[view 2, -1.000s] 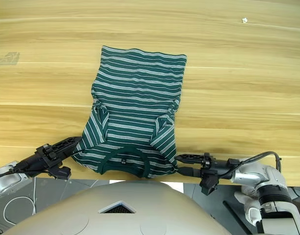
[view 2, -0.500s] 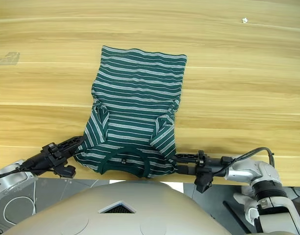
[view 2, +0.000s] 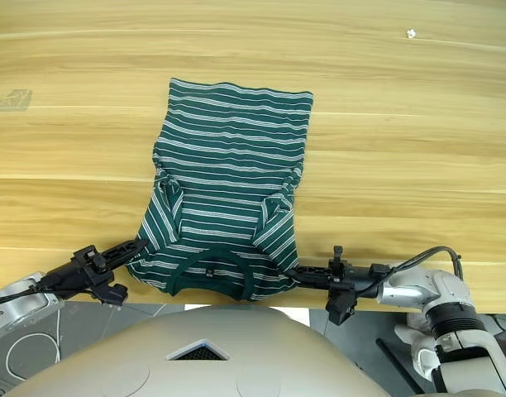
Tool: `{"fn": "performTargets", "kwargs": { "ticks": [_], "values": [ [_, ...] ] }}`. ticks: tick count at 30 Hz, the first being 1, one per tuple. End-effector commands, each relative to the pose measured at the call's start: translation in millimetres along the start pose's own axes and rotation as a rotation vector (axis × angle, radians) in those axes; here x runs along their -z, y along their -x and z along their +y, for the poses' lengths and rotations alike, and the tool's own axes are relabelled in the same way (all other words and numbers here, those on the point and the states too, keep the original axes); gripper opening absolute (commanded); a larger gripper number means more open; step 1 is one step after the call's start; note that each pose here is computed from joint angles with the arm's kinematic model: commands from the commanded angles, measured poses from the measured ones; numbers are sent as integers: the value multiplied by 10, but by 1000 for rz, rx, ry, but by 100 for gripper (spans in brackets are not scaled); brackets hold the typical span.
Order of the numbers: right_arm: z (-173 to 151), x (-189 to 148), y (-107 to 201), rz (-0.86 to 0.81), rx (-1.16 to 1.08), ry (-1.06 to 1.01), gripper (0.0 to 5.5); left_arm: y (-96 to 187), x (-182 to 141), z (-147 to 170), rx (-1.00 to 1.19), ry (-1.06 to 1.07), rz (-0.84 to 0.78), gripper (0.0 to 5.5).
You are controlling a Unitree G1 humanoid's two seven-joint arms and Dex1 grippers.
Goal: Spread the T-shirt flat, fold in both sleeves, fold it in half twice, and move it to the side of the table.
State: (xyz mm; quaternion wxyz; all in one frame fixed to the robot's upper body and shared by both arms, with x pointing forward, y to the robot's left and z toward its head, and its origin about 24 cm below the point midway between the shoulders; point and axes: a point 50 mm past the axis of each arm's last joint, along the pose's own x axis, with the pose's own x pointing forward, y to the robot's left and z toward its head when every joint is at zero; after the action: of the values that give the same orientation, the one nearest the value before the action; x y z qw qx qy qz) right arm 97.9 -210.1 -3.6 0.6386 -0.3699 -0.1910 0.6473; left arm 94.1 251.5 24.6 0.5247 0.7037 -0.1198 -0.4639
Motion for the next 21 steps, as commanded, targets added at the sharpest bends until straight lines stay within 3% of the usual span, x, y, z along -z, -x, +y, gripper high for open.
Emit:
{"fn": "performTargets", "kwargs": {
  "ticks": [1, 4, 7, 9, 14, 21],
  "values": [
    [226, 64, -73, 107, -89, -190, 2, 75, -214, -235, 154, 218, -9, 0],
    [126, 56, -118, 139, -78, -355, 0, 78, -224, -173, 175, 305, 4, 0],
    [-66, -93, -115, 112, -107, -826, 0, 131, -282, -68, 209, 511, 46, 0],
    [-226, -176, -49, 58, -149, -1031, 0, 154, -331, 49, 223, 632, 40, 0],
    [-560, -154, 102, 14, -169, -1182, 0, 176, -436, 500, 124, 856, -25, 0],
    [-860, -271, 203, -142, -72, -1333, 0, 368, -242, 766, 85, 999, 30, 0]
  ]
}}
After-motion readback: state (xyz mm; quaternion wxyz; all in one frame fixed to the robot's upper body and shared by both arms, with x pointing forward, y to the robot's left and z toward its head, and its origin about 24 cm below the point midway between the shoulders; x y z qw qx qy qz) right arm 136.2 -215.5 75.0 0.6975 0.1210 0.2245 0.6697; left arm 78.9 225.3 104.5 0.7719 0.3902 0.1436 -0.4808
